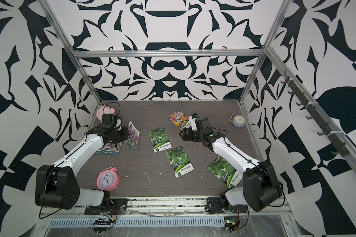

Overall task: Arrange the seed packets in a row
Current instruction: Adjust the seed packet.

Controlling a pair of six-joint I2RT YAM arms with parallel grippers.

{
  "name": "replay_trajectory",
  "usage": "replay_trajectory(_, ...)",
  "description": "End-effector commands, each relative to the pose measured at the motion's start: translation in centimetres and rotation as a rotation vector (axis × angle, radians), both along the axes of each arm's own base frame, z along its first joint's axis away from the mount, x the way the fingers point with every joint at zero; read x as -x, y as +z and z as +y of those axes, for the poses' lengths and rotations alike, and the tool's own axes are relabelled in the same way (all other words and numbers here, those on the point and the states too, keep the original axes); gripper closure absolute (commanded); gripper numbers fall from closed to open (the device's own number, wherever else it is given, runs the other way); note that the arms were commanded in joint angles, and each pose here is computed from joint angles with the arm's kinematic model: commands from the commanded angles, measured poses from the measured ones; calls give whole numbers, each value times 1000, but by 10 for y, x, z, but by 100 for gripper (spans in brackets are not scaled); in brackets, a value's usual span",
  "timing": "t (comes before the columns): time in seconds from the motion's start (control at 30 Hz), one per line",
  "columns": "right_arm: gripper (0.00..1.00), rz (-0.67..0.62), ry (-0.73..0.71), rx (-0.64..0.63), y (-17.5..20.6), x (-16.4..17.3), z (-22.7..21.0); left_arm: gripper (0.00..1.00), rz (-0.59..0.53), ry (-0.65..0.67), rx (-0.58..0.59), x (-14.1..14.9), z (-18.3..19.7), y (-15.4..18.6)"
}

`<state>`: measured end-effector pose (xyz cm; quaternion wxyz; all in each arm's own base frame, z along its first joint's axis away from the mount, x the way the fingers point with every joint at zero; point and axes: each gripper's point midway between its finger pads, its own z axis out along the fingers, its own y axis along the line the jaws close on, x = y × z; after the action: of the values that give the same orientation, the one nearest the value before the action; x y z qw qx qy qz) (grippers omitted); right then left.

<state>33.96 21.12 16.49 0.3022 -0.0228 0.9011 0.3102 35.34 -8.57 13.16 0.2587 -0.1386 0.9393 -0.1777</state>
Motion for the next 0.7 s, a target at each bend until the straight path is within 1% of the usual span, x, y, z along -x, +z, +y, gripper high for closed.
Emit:
replay_trajectory(0.0,33,-60,34,-115,29,-5,19,100,2,71,80,-8,-1,-3)
replay_trajectory(0.1,32,-79,82,-145,33,0,29,100,7,76,173,-17,-15,5)
replay_trajectory(0.17,32,-87,100,-157,35,2,33,100,8,83,184,-23,-16,3)
replay_trajectory(0.27,31,-94,108,-163,38,3,35,100,45,90,156,-26,-14,-15)
replay_trajectory(0.4,31,-101,117,-166,41,6,36,100,107,27,124,-22,-17,-39)
replay_trajectory(0.47,31,-99,118,-162,40,7,36,100,136,20,82,-17,-11,-49)
replay_trajectory(0.53,31,-95,120,-158,39,8,36,100,160,22,17,-11,-2,-57)
replay_trajectory(0.57,31,-93,119,-155,38,8,35,96,174,26,-27,-7,5,-61)
replay_trajectory(0.63,31,-84,105,-140,34,7,33,77,198,43,-123,-1,21,-64)
replay_trajectory(0.67,31,-77,92,-124,31,6,32,72,207,45,-167,2,28,-64)
